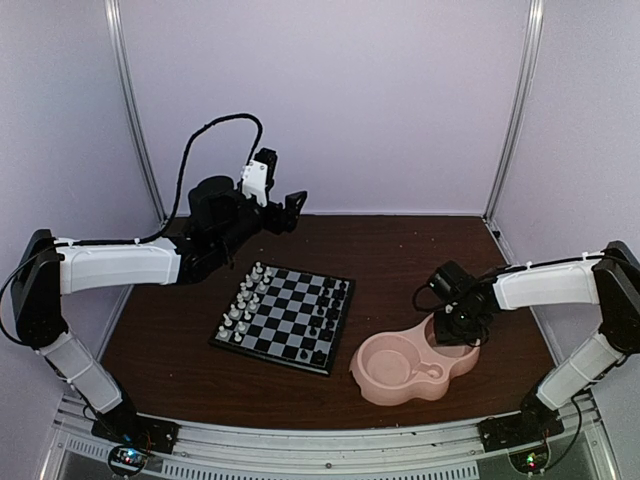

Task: Set up the chess pieces on the board
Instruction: Pick up the knight from the storage box.

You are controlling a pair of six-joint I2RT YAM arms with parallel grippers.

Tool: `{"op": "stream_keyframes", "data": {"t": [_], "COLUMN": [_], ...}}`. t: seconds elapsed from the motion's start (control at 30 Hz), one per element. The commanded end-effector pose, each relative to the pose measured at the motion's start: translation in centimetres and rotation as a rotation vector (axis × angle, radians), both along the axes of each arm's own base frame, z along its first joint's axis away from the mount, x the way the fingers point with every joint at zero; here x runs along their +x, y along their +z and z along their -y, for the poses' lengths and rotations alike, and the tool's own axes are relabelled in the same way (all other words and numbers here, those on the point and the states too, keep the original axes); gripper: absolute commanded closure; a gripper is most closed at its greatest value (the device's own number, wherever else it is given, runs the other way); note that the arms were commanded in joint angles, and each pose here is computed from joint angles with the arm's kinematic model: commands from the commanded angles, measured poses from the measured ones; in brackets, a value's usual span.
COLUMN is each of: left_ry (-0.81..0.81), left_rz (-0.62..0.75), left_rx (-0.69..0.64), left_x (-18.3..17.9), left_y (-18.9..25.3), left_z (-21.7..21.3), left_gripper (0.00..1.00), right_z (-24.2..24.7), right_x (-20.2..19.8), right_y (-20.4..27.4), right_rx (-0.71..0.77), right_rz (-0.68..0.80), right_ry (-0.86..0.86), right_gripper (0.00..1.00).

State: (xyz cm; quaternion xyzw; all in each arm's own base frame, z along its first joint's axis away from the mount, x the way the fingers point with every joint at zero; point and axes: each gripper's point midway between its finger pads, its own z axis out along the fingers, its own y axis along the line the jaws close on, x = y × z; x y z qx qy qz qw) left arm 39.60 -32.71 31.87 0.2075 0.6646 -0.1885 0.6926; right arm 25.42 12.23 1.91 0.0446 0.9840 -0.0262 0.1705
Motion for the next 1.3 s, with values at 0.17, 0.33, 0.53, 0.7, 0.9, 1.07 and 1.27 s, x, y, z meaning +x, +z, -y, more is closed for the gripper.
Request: {"op": "stream_keyframes", "data": {"t": [0.17,0.33,0.53,0.7,0.9,1.07,1.27], "left_ry": [0.004,0.004,-0.007,-0.020,-0.041,-0.075,-0.249], "left_rz": [0.009,0.007,0.004,-0.011,-0.052,-0.129,-0.301], "left_rx": [-0.026,-0.022,-0.025,-0.024,-0.020,-0.010,-0.064], "left_x": [0.0,0.0,0.0,-0.1,-0.6,-1.8,-4.8], "left_y": [1.4,1.5,1.7,1.6,1.0,0.0,-2.0], "left_z": [-0.5,-0.5,-0.3,-0.1,0.0,-0.3,0.8], "left_gripper": [0.16,0.16,0.16,0.16,0.16,0.16,0.16], "right_z": [-0.2,-0.4,-0.4,-0.3,-2.9,-6.2,-10.4], "right_x": [-0.5,0.1,0.6,0.4,0.6,0.4,-0.4], "right_y": [-1.6,-1.3,1.5,5.0,9.1,12.1,14.6], "right_rx": [0.013,-0.002,0.025,0.093,0.290,0.447,0.544], "right_rz": [-0.038,-0.027,0.065,0.188,0.403,0.528,0.624], "right_ry": [0.018,0.038,0.067,0.092,0.228,0.382,0.555], "right_gripper": [0.80,0.88,0.89,0.87,0.85,0.88,0.88]}}
